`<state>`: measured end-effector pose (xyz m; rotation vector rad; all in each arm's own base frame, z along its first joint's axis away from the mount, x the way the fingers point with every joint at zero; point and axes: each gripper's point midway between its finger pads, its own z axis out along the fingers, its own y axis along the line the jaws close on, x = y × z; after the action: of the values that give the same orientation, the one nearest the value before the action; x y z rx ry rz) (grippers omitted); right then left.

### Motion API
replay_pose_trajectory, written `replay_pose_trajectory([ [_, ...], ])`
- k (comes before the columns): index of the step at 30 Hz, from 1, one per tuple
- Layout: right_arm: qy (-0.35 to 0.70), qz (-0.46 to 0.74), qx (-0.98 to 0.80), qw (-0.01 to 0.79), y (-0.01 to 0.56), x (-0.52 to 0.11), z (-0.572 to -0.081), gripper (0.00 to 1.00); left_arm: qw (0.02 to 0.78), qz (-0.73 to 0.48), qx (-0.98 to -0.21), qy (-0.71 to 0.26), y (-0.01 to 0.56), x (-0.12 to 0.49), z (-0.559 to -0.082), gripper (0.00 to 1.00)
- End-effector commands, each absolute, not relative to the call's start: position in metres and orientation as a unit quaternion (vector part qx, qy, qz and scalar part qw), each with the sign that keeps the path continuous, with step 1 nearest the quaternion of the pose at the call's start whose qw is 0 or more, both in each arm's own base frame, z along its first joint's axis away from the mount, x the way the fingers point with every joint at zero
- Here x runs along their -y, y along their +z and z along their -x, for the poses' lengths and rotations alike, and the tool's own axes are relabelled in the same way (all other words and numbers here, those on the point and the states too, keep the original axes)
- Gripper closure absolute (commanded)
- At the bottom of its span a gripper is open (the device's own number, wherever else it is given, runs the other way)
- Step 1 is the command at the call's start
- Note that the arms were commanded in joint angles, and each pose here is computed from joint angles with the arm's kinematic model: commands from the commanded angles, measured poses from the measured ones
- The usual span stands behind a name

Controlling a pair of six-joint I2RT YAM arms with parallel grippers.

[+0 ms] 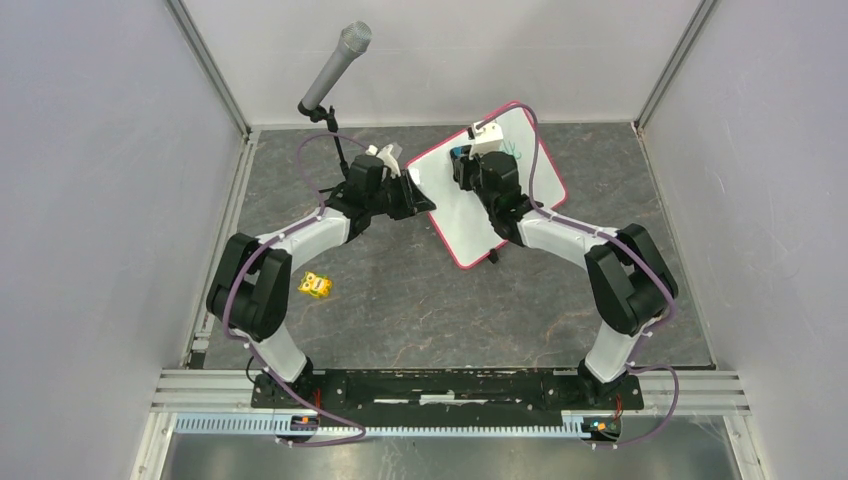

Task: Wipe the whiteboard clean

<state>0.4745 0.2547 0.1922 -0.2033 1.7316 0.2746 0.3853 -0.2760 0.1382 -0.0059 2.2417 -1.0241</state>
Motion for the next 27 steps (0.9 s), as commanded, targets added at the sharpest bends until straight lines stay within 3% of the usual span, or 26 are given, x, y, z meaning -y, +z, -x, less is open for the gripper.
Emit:
replay_pose_trajectory([
  [1, 0.108, 0.081, -0.775, 0.617, 0.174, -0.241, -0.477, 0.78, 0.378, -0.031, -0.848, -0.369, 0.151, 0.272, -0.397, 0.75],
  [7, 0.087, 0.054, -0.791, 0.603, 0.152, -0.211, -0.474, 0.78, 0.392, -0.035, -0.853, -0.342, 0.146, 0.266, -0.398, 0.85],
  [18, 0.056, -0.010, -0.839, 0.542, 0.100, -0.152, -0.474, 0.78, 0.397, -0.037, -0.863, -0.311, 0.145, 0.262, -0.397, 0.91],
  [27, 0.139, 0.047, -0.809, 0.569, 0.134, -0.213, -0.465, 0.78, 0.401, -0.046, -0.865, -0.297, 0.145, 0.261, -0.396, 0.92],
])
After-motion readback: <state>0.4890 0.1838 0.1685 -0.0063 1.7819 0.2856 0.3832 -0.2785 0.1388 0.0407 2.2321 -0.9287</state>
